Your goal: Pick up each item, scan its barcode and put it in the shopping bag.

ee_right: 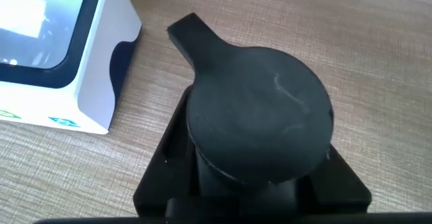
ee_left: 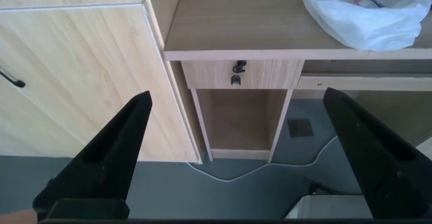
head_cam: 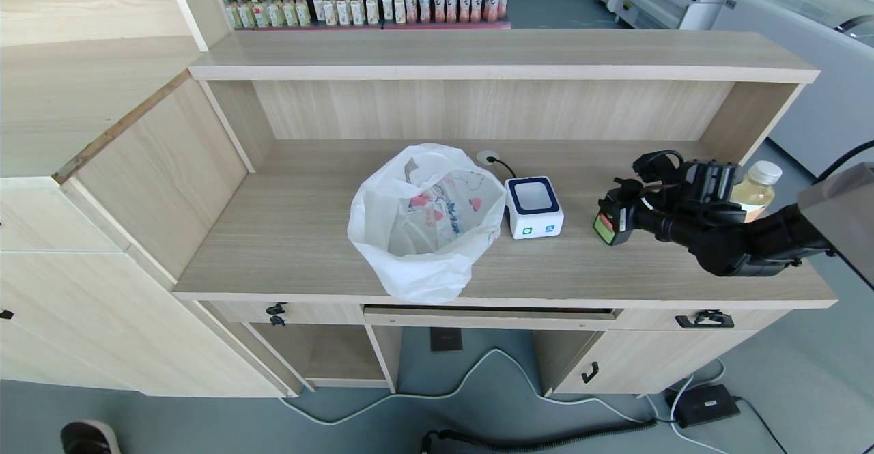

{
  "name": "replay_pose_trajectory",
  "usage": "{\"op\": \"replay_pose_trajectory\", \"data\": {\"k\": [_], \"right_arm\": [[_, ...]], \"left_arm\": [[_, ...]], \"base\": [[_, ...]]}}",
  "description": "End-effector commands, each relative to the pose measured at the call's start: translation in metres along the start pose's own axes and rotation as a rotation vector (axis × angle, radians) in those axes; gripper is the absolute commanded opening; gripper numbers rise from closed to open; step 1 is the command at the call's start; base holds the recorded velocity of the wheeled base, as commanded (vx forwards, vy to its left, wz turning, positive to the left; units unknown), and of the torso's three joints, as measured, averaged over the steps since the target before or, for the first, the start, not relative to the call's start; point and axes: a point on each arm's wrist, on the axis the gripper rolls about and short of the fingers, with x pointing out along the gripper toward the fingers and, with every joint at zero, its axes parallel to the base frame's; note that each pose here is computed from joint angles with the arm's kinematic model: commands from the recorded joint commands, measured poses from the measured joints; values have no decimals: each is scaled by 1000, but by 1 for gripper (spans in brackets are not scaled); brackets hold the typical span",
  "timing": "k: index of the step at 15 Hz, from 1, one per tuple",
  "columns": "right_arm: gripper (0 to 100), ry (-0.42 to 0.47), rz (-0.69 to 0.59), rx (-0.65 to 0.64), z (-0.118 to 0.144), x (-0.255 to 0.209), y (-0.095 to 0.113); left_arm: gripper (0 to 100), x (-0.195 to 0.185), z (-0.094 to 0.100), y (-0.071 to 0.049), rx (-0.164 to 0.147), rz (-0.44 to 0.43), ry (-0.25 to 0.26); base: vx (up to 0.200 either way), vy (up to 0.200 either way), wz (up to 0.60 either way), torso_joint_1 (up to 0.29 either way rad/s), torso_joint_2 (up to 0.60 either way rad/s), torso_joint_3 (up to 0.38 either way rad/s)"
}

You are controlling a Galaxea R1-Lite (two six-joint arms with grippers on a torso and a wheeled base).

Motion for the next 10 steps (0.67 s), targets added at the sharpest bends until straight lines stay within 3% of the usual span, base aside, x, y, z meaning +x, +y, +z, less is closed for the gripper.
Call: {"op": "replay_pose_trajectory", "data": {"k": [1, 3, 5, 7, 10], "right_arm": [[0, -2, -2, -4, 1, -1, 0], [0, -17, -11, -34, 11, -9, -1], [0, -56, -38, -83, 40, -41, -7], [0, -91, -94, -143, 73, -111, -12], [0, -70, -226, -464, 85, -214, -14]], "left_arm": [[100, 0, 0, 0, 0, 0, -1], [100, 0, 0, 0, 0, 0, -1], [100, 0, 0, 0, 0, 0, -1], [100, 0, 0, 0, 0, 0, -1], [100, 0, 0, 0, 0, 0, -1]], "base": [[0, 0, 0, 0, 0, 0], [0, 0, 0, 0, 0, 0], [0, 0, 0, 0, 0, 0], [0, 0, 0, 0, 0, 0], [0, 0, 0, 0, 0, 0]]}}
